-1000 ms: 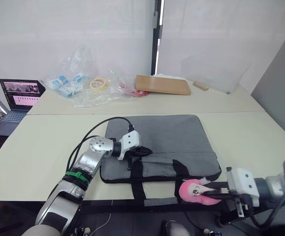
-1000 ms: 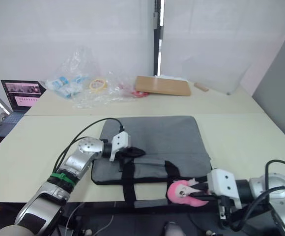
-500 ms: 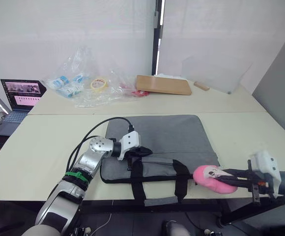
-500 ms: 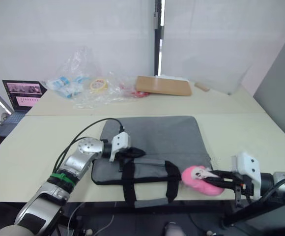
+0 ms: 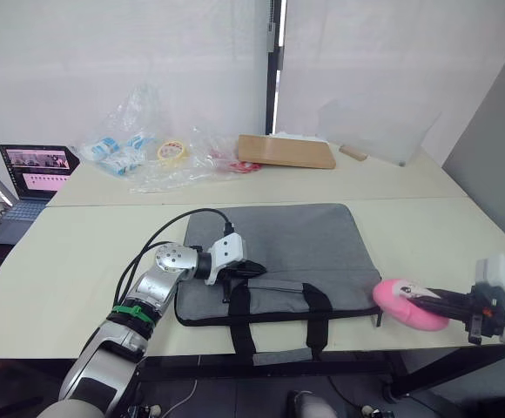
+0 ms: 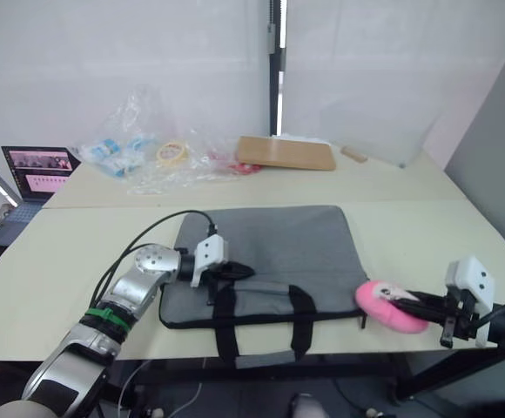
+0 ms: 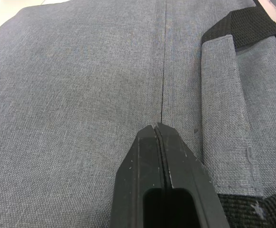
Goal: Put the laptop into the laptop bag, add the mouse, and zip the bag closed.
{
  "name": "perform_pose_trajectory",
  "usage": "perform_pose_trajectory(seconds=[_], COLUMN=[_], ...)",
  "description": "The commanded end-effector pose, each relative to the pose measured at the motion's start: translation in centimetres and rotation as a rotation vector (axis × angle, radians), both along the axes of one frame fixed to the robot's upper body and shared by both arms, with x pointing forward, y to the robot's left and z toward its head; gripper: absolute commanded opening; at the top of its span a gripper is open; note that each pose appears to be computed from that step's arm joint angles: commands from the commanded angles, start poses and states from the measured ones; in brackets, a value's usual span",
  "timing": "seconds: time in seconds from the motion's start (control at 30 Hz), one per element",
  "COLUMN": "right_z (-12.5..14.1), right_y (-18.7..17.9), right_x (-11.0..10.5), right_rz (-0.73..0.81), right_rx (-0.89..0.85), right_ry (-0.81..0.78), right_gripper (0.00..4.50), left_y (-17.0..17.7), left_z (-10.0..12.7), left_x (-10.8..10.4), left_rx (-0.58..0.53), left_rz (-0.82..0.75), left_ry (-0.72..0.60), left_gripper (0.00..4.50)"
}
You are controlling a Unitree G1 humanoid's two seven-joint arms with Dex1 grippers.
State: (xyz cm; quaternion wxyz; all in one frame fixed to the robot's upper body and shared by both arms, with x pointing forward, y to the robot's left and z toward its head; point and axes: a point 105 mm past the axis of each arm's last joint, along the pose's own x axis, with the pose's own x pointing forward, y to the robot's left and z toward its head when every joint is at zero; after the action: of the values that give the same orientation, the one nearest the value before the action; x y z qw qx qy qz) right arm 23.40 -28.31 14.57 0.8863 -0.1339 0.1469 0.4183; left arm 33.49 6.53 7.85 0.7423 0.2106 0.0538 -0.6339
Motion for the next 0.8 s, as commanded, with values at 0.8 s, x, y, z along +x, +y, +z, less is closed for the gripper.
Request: perform_pose_trajectory(seconds=[0.8], right_z=[0.0], right_y=[0.2], right_x=[9.6], right_rz=[-0.459], right_rx=[0.173], right_ry=[-0.096], right_gripper=[0.05], left_y=[5.4], left_z=[-8.3], left_x=[-2.8], left_rx=[0.274], left_rz=[0.089], left_ry=[0.270], left_gripper=[0.00])
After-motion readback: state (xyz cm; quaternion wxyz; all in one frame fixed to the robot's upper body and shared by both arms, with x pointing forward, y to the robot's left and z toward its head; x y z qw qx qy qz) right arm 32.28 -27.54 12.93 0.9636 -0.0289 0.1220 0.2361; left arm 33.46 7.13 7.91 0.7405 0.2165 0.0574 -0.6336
